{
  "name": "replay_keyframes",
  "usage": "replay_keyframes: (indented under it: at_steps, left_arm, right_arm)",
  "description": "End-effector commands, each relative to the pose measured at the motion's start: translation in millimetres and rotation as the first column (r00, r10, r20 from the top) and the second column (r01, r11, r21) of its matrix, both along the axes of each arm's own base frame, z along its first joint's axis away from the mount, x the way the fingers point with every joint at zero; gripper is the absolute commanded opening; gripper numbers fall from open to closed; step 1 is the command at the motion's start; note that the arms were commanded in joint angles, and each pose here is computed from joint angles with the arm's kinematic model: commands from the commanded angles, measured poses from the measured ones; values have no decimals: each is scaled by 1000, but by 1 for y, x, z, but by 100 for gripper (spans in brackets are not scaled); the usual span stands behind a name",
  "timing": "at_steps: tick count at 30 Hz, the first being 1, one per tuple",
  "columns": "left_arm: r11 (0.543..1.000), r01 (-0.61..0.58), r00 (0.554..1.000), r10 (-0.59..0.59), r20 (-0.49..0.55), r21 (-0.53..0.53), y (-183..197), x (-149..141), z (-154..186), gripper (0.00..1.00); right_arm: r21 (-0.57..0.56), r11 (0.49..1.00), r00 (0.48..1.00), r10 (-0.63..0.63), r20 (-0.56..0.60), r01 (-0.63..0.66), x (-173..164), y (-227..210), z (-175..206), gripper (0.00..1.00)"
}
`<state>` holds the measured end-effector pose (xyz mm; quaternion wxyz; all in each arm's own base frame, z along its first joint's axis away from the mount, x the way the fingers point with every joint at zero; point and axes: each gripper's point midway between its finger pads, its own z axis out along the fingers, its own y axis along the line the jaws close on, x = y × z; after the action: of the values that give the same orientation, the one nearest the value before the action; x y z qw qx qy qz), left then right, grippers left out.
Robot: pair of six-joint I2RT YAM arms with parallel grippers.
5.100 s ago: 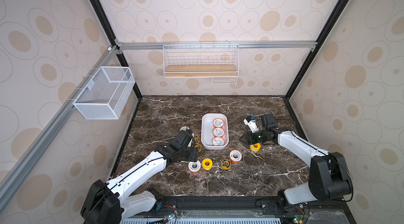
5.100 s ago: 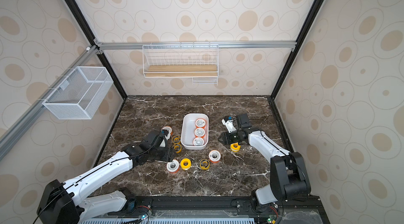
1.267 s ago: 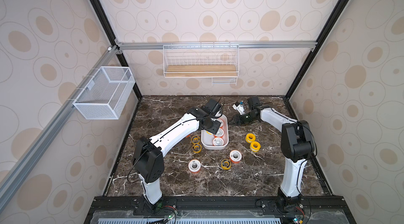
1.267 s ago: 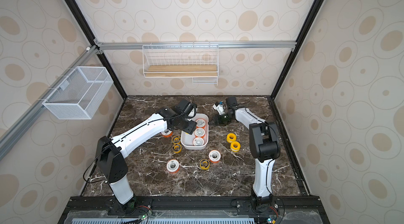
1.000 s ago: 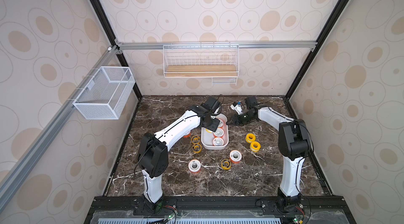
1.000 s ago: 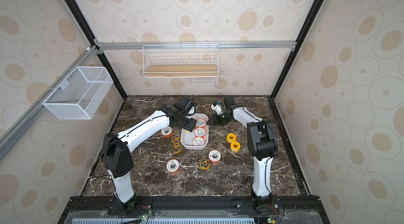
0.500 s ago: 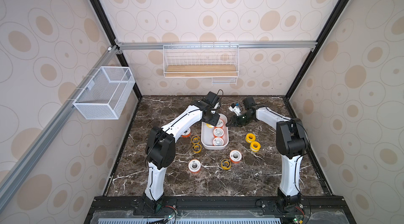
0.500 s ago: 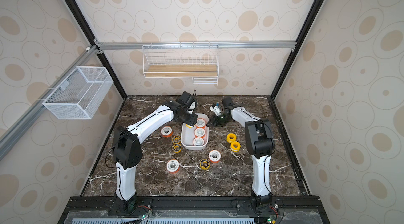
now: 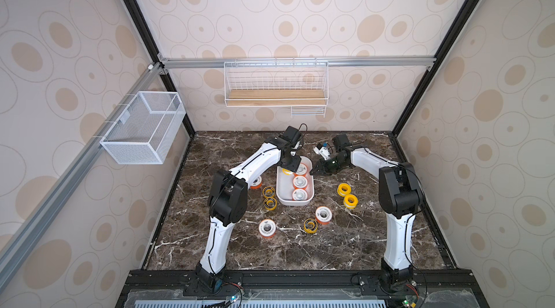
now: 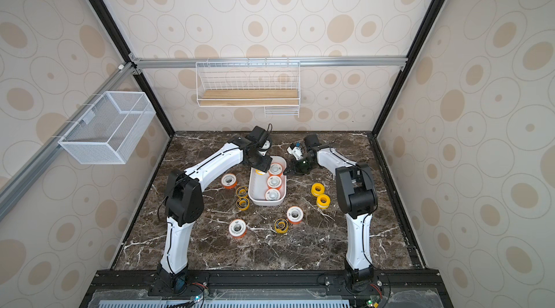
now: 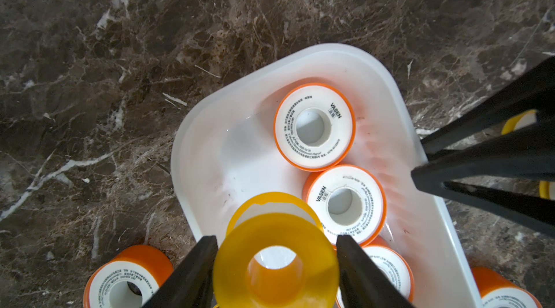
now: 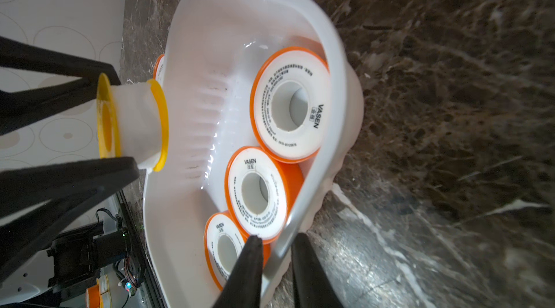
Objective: Put the sealing tape into the storage box
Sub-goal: Place the sealing tape in the storage box.
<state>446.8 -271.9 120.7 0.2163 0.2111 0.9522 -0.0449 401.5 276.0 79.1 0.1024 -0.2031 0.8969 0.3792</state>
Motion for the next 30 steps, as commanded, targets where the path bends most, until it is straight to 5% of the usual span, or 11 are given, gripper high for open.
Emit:
replay_keyframes:
  at_steps: [1,14,30]
  left_arm:
    - [999,6,1000,-7,21,36,5,11,3,66]
    - [990,-12,999,5,48,141,15,29,-17,66]
    - [991,-17,998,8,68,133,8,43,-30,66]
  right_arm:
    - [-4,1000,1000,9,-10,-9,-11,2,2,22]
    - [-27,1000,1000,-2,-14,2,-21,-5,-3,22]
    - [-22,1000,1000,2,-6,-3,-22,-5,3,22]
